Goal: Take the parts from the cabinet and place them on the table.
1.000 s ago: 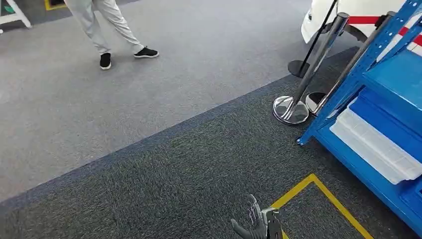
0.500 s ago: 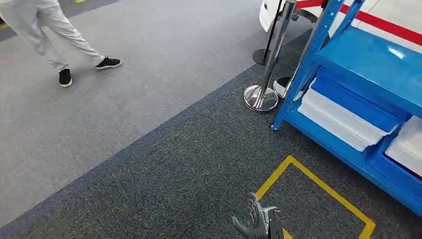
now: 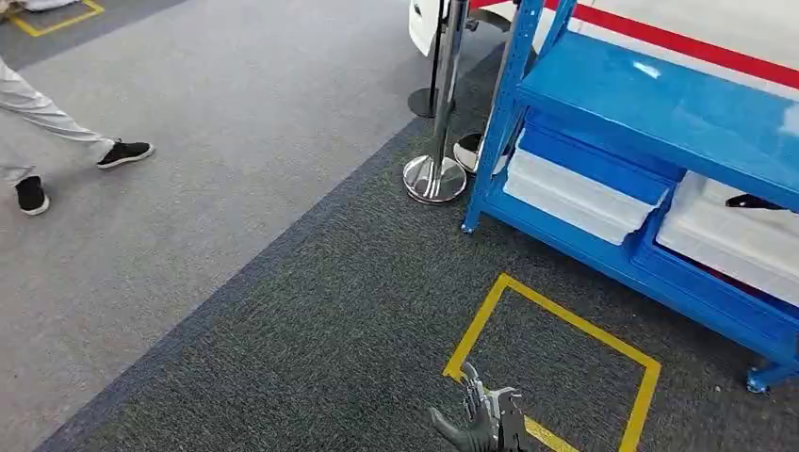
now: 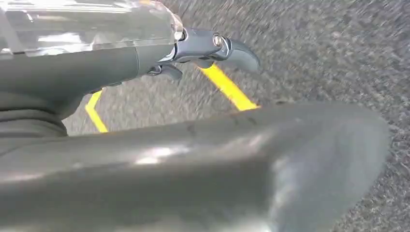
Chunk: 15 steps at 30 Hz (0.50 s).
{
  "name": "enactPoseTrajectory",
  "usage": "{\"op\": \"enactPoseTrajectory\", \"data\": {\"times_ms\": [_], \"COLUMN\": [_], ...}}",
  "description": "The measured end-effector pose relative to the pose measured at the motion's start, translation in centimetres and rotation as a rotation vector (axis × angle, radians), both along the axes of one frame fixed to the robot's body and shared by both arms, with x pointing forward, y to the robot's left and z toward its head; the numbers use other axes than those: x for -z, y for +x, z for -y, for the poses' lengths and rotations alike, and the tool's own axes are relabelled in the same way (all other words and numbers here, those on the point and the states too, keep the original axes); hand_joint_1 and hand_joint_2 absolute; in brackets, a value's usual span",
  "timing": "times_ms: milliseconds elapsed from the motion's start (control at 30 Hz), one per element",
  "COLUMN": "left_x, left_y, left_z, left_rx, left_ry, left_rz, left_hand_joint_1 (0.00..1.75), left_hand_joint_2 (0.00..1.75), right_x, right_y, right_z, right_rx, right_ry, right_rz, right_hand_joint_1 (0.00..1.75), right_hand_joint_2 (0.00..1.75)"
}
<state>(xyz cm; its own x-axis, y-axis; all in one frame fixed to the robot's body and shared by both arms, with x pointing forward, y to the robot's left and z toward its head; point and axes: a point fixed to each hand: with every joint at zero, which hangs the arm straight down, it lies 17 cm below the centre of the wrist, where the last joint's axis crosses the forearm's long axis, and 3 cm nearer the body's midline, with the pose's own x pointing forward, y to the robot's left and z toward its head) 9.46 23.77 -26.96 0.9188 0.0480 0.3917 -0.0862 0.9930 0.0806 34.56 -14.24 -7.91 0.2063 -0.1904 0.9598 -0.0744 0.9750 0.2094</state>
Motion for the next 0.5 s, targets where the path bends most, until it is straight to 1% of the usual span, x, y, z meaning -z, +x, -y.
{"op": "enactPoseTrajectory", "data": {"times_ms": [100,367,500], "left_x": [0.0,0.1,0.2], "left_y": [-0.3,-0.3,-0.2], "left_z": [0.0,0.0,0.0], "left_rx": [0.005,0.015,0.018], "left_ry": [0.004,0.012,0.015], "left_rz": [-0.005,-0.022,-0.03], "left_hand_joint_1": [0.0,0.0,0.0], "left_hand_joint_2": [0.0,0.0,0.0], "right_x": [-0.2,0.3,1.0], "right_y": [0.4,-0.3,-1.4], "right_z": [-0.3,-1.9,-2.4], "right_rx": [-0.008,-0.06,-0.08], "right_ry": [0.002,0.005,0.004], "right_rz": [0.0,-0.019,-0.04], "right_hand_joint_1": [0.0,0.0,0.0], "right_hand_joint_2": [1.75,1.75,1.75]}}
